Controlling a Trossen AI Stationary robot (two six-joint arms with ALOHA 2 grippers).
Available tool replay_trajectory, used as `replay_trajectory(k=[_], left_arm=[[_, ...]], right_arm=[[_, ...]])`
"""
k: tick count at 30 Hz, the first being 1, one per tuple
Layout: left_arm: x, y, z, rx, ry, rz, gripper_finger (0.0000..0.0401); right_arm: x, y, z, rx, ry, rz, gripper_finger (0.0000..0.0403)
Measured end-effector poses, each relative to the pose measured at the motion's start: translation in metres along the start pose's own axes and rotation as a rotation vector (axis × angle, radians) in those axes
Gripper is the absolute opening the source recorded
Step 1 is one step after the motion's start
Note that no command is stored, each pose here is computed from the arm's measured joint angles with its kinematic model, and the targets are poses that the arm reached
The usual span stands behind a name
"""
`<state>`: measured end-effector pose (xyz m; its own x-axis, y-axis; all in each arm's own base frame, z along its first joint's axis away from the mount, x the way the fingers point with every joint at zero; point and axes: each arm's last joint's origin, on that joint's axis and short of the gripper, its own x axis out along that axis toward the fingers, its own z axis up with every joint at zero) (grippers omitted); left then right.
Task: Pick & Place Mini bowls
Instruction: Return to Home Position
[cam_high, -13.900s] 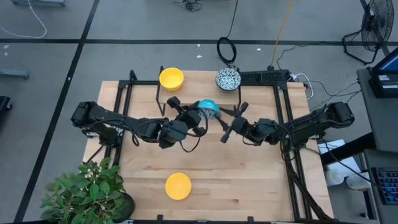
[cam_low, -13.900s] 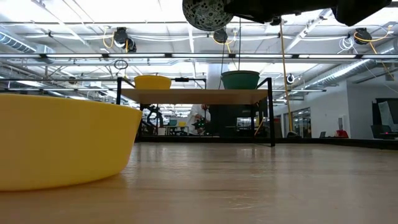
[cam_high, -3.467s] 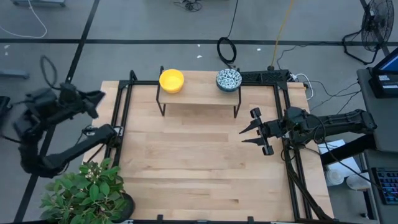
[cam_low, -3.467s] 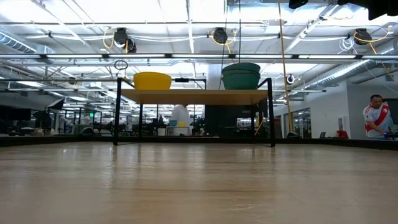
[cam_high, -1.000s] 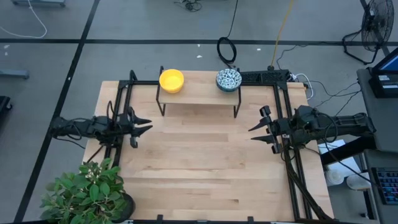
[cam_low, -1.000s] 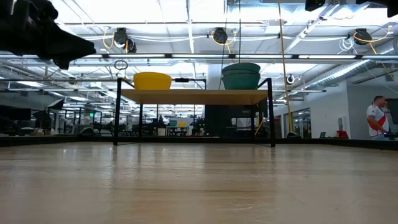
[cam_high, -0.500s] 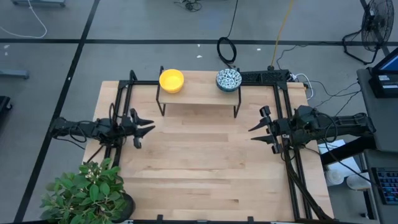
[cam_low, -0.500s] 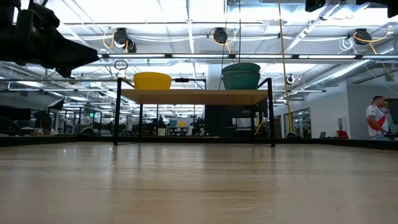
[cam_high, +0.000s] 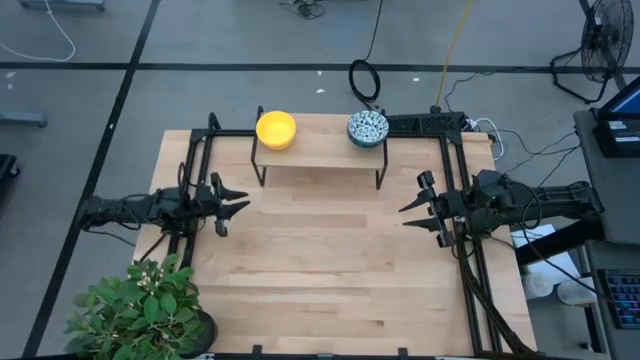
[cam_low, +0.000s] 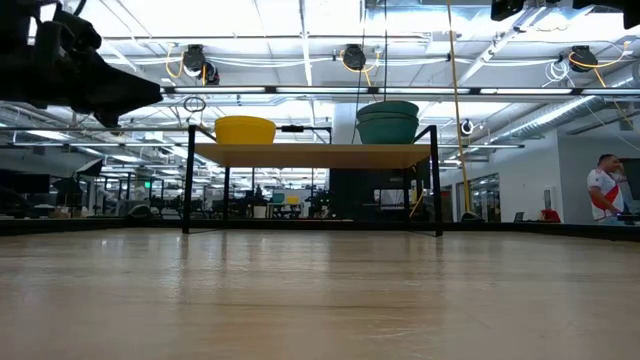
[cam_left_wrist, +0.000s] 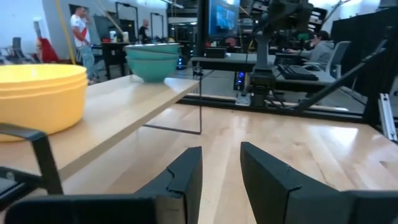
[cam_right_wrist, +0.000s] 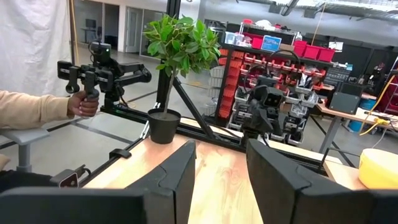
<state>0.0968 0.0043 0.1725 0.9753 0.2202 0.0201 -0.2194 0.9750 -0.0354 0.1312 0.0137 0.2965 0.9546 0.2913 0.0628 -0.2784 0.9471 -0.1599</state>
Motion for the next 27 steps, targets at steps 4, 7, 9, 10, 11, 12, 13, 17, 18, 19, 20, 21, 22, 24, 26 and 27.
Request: replay_trajectory(k=[4,7,9,10,11,12,13,17,18,19,20,21,22,24,26,27], left_arm=[[0.001,0.006,-0.001,-0.037,0.016,-0.020,0.0113],[0.002,0.009,-0.001,-0.056,0.018,-0.006,0.0113],[0.002,0.010,-0.001,-0.057,0.015,0.008,0.0113],[0.002,0.011,-0.001,-0.055,0.015,0.012,0.0113],[0.002,0.011,-0.001,-0.052,0.015,0.015,0.0113],[0.002,0.011,-0.001,-0.050,0.015,0.019,0.0113],[0.002,0.011,-0.001,-0.049,0.015,0.027,0.0113],[0.002,0.012,-0.001,-0.048,0.015,0.038,0.0113],[0.002,0.011,-0.001,-0.050,0.013,0.037,0.0113],[0.002,0.012,-0.001,-0.051,0.011,0.038,0.0113],[0.002,0.012,-0.001,-0.051,0.009,0.038,0.0113],[0.002,0.012,-0.001,-0.051,0.008,0.039,0.0113],[0.002,0.012,-0.001,-0.051,0.007,0.040,0.0113],[0.002,0.012,-0.001,-0.052,0.007,0.042,0.0113],[0.002,0.012,-0.001,-0.052,0.006,0.042,0.0113],[0.002,0.012,-0.001,-0.052,0.006,0.042,0.0113]], right_arm=[[0.000,0.000,-0.001,-0.004,0.007,0.001,0.0130],[0.000,0.000,-0.001,-0.013,0.006,0.001,0.0130],[0.000,0.000,-0.001,-0.014,0.006,0.001,0.0130],[0.000,0.000,-0.001,-0.014,0.006,0.001,0.0130],[0.000,0.000,-0.001,-0.015,0.006,0.001,0.0130],[0.000,0.000,0.000,-0.014,0.005,0.001,0.0130],[0.000,0.000,0.000,-0.009,0.004,0.001,0.0130],[-0.001,0.000,0.001,0.000,-0.007,-0.008,0.0130],[-0.002,0.000,0.002,-0.001,-0.011,-0.010,0.0130],[-0.002,0.000,0.002,-0.002,-0.012,-0.011,0.0130],[-0.002,0.000,0.002,-0.002,-0.011,-0.010,0.0130],[-0.002,0.000,0.001,-0.001,-0.004,-0.008,0.0130],[-0.002,0.000,0.000,0.004,0.009,-0.006,0.0130],[-0.002,0.001,-0.004,0.020,0.045,-0.001,0.0130],[-0.002,0.001,-0.007,0.042,0.076,0.003,0.0130],[-0.002,0.001,-0.008,0.049,0.085,0.004,0.0130]])
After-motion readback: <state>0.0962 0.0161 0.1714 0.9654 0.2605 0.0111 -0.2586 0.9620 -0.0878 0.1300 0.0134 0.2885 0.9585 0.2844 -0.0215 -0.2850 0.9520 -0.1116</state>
